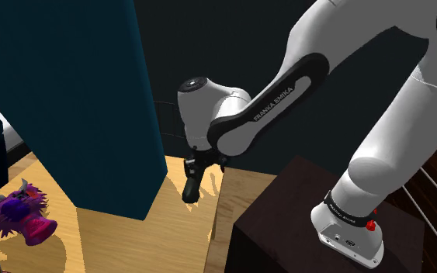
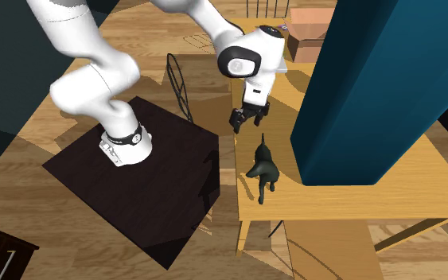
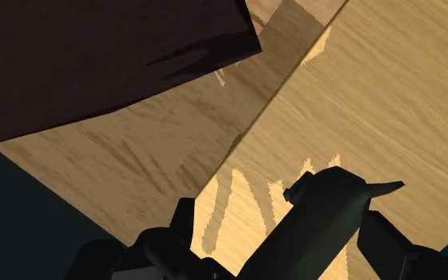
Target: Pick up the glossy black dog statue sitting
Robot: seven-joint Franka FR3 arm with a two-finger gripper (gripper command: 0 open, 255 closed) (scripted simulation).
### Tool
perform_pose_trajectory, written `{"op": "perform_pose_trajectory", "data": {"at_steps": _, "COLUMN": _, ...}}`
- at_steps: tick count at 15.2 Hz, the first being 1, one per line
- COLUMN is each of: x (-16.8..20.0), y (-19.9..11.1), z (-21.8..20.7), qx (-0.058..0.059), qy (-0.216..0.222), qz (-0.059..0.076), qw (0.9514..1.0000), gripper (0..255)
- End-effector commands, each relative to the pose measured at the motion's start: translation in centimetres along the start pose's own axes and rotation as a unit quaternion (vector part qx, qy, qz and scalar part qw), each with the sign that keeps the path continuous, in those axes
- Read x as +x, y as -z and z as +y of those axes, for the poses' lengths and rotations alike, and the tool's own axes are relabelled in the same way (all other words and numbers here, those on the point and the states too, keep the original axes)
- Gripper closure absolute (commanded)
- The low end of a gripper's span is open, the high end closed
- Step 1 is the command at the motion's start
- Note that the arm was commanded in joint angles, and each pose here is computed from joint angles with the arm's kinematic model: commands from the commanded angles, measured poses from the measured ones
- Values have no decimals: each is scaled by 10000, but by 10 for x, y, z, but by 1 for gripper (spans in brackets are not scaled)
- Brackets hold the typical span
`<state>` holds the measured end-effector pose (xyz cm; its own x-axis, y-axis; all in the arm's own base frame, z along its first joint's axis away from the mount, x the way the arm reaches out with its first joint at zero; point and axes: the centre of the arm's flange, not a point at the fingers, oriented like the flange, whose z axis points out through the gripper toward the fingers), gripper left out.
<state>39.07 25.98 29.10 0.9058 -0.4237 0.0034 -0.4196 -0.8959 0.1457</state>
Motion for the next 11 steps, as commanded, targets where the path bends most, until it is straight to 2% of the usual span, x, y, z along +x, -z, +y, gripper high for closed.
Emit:
{"op": "perform_pose_trajectory", "data": {"at_steps": 1, "x": 4, "y": -18, "z": -18, "qx": -9, "qy": -246, "qz": 0, "qw": 9997, "gripper": 0}}
{"op": "perform_pose_trajectory", "data": {"at_steps": 8, "x": 30, "y": -83, "z": -80, "qx": -58, "qy": -1016, "qz": -22, "qw": 9948, "gripper": 0}}
{"op": "perform_pose_trajectory", "data": {"at_steps": 11, "x": 32, "y": -99, "z": -87, "qx": -63, "qy": -1078, "qz": -23, "qw": 9941, "gripper": 0}}
